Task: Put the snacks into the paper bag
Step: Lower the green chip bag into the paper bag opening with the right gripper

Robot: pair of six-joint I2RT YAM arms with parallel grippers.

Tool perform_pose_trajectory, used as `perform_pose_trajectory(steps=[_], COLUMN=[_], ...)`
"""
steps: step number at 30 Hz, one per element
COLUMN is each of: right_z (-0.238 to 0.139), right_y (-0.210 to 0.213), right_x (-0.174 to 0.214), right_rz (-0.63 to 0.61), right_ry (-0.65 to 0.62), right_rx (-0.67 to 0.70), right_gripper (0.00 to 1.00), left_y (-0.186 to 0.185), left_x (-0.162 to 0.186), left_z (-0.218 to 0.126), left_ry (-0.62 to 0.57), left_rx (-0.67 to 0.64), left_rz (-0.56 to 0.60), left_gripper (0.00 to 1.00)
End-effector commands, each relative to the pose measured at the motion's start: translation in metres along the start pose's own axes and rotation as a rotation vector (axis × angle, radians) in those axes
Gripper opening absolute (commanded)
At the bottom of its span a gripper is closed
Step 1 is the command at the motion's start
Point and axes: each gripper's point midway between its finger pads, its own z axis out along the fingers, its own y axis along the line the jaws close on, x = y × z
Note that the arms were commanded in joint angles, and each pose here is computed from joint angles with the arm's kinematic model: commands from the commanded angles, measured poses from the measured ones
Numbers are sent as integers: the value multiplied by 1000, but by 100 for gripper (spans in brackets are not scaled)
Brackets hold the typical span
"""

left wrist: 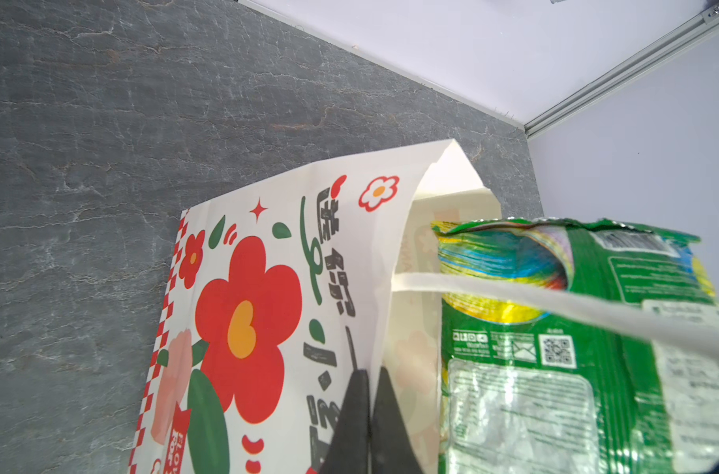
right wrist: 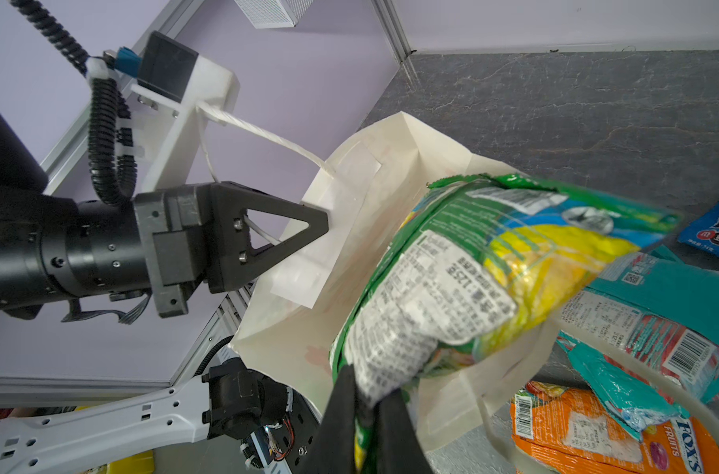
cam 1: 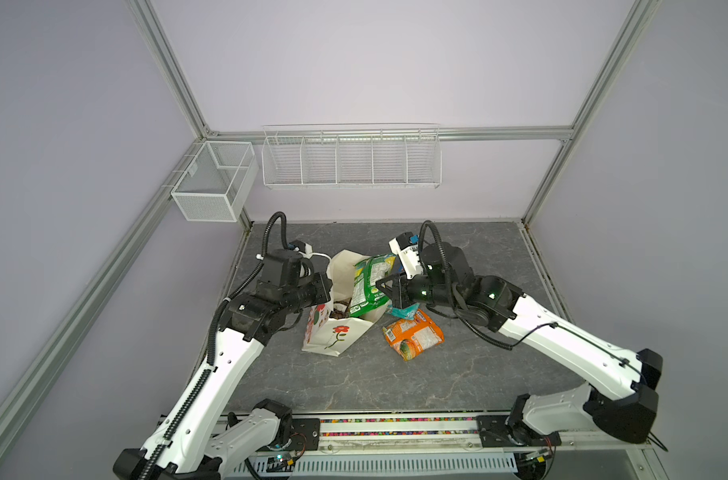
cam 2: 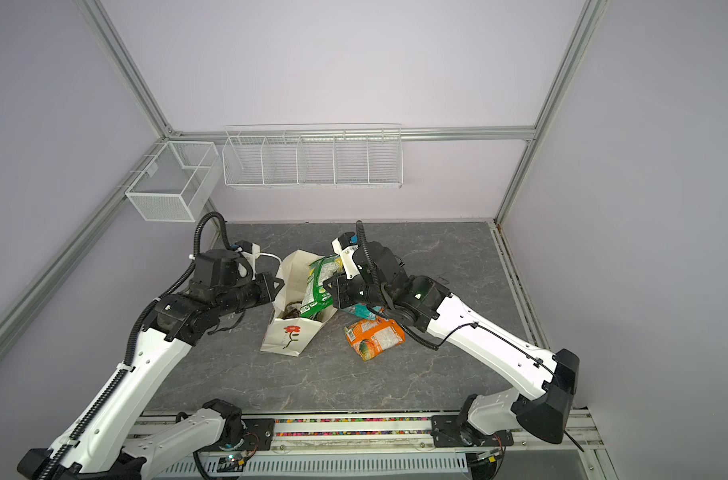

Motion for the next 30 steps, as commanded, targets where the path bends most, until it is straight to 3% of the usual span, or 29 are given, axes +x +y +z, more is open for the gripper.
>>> perform_pose_trajectory(steps=[1,30], right_z=[-5,17], right_y=[20,21], right_x=[-21,-18], right_rz=[-2,28], right_ry=[-72,-45], right_rx=[-65,-54], right_gripper=[7,7], left_y=[-4,-6], left_x=[2,2], left_z=[-1,-1], left_ry=[-1,-1], left_rx=[24,32], left_rz=[-6,-7], left_gripper=[0,0])
